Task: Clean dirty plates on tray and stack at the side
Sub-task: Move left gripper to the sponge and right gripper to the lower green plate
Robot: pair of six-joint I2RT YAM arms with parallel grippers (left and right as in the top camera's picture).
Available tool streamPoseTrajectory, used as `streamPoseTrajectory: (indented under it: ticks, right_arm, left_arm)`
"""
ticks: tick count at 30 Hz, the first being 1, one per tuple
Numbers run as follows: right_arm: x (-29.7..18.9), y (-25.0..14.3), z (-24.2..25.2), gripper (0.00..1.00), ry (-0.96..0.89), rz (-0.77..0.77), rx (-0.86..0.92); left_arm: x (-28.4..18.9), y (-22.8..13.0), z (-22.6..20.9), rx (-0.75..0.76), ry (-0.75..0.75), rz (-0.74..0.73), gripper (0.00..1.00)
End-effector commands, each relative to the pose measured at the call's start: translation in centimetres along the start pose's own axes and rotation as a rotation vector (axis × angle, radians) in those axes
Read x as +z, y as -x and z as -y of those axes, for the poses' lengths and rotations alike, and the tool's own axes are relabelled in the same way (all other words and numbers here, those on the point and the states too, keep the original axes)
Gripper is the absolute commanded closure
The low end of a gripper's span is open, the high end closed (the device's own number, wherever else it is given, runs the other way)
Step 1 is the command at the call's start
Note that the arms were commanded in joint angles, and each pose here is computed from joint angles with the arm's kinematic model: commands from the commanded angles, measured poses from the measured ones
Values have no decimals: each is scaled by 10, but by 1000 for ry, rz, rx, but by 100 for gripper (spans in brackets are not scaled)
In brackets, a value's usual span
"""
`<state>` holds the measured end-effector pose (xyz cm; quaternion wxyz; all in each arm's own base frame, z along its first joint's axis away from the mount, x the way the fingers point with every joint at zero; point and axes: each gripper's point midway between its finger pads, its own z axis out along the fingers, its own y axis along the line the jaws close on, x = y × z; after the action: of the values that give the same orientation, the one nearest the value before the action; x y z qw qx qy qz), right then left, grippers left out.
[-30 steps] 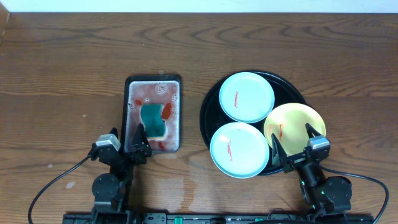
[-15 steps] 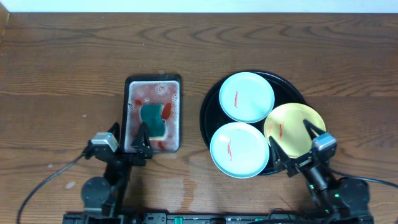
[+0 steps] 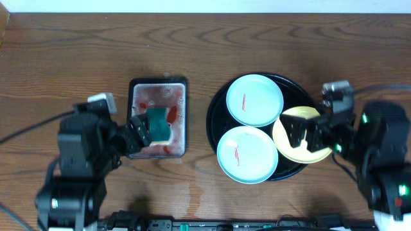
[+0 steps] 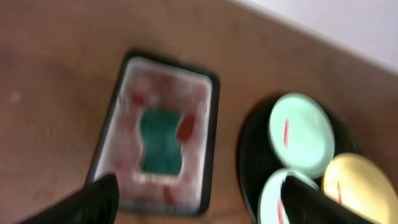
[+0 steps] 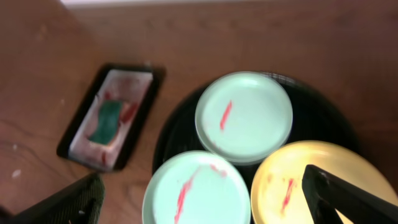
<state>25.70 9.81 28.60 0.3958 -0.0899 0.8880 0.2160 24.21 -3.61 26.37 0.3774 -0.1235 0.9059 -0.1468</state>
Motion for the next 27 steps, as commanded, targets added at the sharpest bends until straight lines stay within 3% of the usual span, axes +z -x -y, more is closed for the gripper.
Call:
streamPoseTrajectory:
  ticks: [1, 2, 8, 10, 17, 22, 24, 27]
  right_arm:
    - [11, 4, 4, 1, -1, -55, 16]
    - [15, 3, 3, 1, 12, -72, 43]
    - [33, -9, -1, 1, 75, -161, 100]
    - [35, -12, 1, 8, 68, -177, 107]
    - [41, -13, 3, 14, 65, -192, 114]
    - [44, -12, 5, 16, 65, -190, 113]
    - [46, -12, 5, 18, 64, -195, 116]
    - [46, -14, 5, 19, 64, -206, 124]
  left_arm:
    - [8, -1, 1, -12, 13, -81, 16]
    - [12, -5, 2, -22, 10, -111, 2]
    - [38, -38, -11, -83, 64, -294, 2]
    - [51, -51, -18, -98, 91, -358, 2]
    - [106, -98, -45, -171, 216, -628, 2]
    - [149, -108, -43, -131, 187, -687, 1]
    - [167, -109, -47, -81, 220, -677, 13]
    - [191, -109, -59, -9, 304, -639, 14]
